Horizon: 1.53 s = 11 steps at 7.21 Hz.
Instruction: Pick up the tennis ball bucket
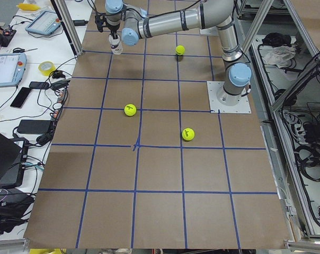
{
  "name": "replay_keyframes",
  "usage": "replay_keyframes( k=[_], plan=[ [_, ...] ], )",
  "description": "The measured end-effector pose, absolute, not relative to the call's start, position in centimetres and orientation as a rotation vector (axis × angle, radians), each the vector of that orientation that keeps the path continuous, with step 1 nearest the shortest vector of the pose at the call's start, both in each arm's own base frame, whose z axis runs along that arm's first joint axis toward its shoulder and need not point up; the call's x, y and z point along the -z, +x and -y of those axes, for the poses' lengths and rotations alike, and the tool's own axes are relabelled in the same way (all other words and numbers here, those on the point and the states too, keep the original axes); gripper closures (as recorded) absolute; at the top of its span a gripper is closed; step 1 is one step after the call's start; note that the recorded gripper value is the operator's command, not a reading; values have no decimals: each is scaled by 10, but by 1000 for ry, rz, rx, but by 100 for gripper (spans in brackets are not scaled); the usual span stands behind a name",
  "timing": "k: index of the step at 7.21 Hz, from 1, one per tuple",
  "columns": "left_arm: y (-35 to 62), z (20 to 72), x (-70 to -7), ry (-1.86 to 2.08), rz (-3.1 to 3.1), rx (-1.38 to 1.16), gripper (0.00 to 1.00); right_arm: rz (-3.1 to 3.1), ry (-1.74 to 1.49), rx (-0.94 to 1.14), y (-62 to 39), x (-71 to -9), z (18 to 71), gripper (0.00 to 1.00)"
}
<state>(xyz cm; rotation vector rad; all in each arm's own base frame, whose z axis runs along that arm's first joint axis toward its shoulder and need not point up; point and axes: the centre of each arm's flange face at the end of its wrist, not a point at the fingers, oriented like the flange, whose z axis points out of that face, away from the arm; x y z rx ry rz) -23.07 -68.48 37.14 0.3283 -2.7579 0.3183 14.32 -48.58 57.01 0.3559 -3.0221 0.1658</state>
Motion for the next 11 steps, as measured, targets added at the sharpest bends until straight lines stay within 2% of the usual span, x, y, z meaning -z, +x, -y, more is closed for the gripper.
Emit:
replay_keyframes(
  k=[3,5,6,8,11],
  plan=[
    [-263,667,-372,-42,3095,-371,100,3113,217,-123,155,-554,491,0],
    [-270,664,-361,-138,3140,-343,100,3116,164,-106,154,-547,495,0],
    [-274,661,-356,-151,3146,-328,1,3117,155,-101,154,-545,496,0],
    [-282,650,-352,-136,3143,-316,0,3117,153,-98,154,-543,497,0],
    [-284,629,-404,-132,3131,-389,0,3118,137,-100,154,-543,497,0]
  ],
)
